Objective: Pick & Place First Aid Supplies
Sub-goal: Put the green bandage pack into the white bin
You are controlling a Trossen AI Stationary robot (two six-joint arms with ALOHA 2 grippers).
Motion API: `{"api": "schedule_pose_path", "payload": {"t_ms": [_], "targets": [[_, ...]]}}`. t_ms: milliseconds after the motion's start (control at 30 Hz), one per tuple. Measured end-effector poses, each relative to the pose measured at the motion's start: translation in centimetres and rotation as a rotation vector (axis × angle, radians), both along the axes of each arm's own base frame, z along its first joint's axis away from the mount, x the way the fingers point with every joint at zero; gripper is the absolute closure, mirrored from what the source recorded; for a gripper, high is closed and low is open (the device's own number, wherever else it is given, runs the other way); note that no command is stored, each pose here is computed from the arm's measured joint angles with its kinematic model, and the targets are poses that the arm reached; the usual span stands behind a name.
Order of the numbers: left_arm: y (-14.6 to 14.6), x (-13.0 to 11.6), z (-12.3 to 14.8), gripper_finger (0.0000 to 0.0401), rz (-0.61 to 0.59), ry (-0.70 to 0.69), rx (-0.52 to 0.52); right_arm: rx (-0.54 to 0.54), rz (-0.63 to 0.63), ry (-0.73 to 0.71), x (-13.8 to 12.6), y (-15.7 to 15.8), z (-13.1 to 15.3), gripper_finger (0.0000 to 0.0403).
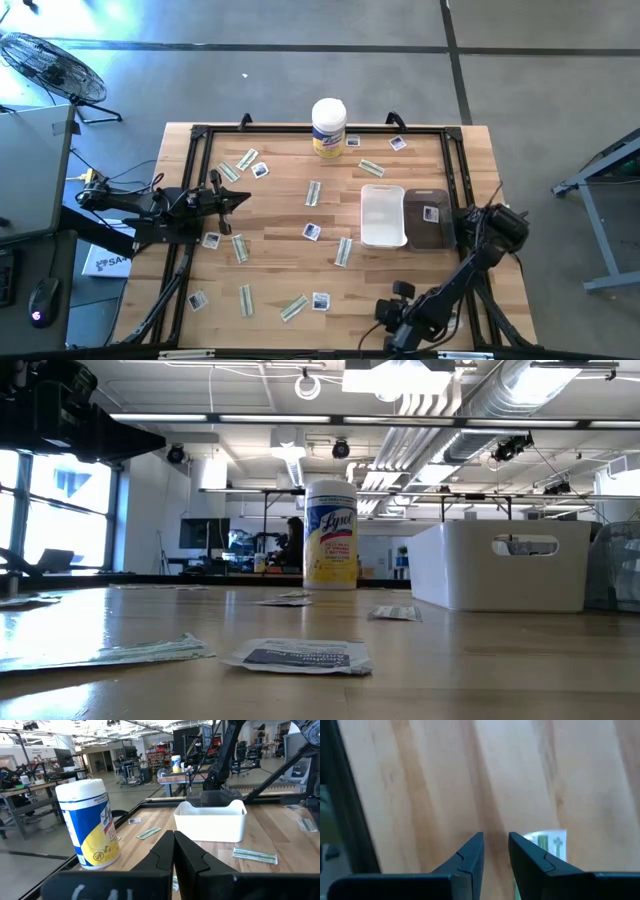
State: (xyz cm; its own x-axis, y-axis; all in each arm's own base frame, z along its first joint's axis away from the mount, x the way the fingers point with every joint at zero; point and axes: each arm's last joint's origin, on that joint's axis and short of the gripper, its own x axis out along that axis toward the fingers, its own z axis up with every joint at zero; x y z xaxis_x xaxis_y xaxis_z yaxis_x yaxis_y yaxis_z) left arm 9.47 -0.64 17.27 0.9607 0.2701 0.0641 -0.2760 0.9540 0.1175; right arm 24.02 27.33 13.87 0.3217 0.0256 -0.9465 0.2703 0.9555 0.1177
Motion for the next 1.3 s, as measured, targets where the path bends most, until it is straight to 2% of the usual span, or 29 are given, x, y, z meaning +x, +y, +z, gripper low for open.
{"api": "schedule_pose_path", "payload": {"t_ms": [200,767,1300], "targets": [[0.0,0.0,0.0,0.04,0.0,0.0,0.0,-0.02,0.012,-0.003,0.6,-0.7,0.1,0.032],[0.0,0.0,0.0,0.04,0.0,0.0,0.0,-0.048,-0.053,0.044,-0.5,-1.1,0.9,0.032],[0.0,0.0,0.0,0.04,0.0,0.0,0.0,-0.078,0.031,0.067,-1.1,-0.2,-0.3,0.032]]}}
